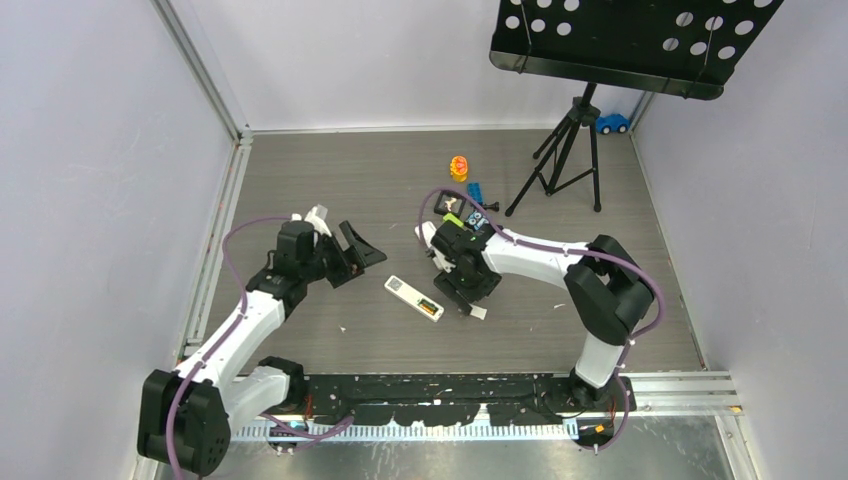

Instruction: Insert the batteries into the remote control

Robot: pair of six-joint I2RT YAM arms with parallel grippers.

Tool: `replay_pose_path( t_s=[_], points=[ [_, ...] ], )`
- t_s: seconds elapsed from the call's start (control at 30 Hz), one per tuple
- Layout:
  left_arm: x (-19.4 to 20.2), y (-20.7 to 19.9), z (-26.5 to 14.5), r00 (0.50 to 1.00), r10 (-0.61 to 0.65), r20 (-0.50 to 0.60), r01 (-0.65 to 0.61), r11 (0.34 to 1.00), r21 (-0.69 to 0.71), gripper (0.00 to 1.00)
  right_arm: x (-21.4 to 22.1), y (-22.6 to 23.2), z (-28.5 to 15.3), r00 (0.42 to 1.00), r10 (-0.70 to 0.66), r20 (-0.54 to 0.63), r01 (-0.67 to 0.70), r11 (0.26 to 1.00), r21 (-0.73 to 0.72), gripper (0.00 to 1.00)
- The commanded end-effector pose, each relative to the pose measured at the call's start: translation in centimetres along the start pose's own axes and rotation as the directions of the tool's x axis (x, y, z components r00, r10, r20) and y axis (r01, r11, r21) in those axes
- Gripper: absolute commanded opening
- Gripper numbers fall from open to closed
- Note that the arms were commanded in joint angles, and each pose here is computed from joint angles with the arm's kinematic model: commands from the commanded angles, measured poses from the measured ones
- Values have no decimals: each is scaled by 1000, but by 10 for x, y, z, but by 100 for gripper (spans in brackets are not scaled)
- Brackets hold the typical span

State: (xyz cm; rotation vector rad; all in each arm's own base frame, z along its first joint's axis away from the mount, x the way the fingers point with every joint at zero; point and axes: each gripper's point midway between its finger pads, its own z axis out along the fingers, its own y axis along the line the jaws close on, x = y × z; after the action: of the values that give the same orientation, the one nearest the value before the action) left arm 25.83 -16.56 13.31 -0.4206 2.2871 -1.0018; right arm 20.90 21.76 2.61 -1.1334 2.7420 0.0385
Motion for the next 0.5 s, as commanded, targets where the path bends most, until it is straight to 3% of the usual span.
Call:
replay_pose_path(
  t_s=[0.0, 0.2, 0.47],
  points=[
    [-2, -22, 1, 1000, 24, -15, -22, 992, 120, 81, -3, 5, 3, 1000, -8, -11, 7, 999, -36, 69],
    [0, -42, 1, 999, 40, -33, -31, 971, 238, 77, 3, 14, 12, 999, -22, -27, 19, 996, -89, 58],
    [3, -45, 1, 998, 38, -48, -24, 966, 258, 75, 10, 13, 24, 998, 31, -54, -36, 995, -95, 38]
  ],
)
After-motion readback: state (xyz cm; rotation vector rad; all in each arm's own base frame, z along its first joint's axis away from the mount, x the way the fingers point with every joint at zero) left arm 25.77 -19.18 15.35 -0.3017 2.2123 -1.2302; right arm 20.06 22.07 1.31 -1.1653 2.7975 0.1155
